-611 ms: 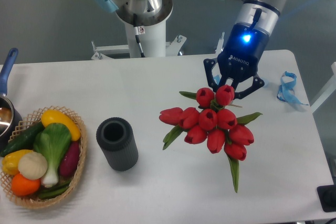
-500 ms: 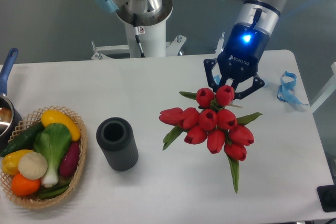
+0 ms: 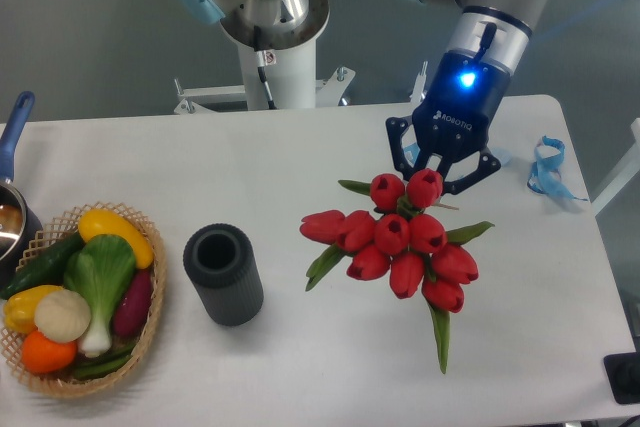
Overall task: Insert the flowers into the vase
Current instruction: 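Lift the red tulip bunch with the gripper holding the stems, then carry the tulips over the dark grey vase, stems pointing down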
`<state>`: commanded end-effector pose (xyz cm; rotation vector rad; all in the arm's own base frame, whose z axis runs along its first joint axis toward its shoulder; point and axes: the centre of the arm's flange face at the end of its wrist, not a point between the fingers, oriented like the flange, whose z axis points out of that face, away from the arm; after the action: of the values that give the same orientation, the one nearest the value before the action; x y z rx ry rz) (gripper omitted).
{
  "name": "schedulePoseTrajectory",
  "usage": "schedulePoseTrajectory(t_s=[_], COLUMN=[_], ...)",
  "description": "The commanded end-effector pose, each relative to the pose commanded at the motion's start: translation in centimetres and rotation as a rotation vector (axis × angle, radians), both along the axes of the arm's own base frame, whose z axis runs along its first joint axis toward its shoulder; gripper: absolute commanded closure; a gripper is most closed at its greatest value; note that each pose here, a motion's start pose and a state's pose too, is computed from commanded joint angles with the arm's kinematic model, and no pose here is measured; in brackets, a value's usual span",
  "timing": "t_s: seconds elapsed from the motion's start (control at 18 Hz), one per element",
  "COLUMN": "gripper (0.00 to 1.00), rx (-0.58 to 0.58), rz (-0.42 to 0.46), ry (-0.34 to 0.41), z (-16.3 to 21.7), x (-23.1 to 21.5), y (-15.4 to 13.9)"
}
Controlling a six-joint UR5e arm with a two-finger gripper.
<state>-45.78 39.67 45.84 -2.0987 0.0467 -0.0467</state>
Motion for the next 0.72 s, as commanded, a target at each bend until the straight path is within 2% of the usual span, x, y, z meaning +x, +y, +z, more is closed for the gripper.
schedulePoseTrajectory(t_s=[0.33, 0.72], gripper=[0.96, 0.96], rx=[0.004, 0.112], rz=[-0.017, -0.113], ry=[0.001, -0.025], z=[-0.4, 1.1], x=[0.1, 2.5], y=[0.8, 3.1])
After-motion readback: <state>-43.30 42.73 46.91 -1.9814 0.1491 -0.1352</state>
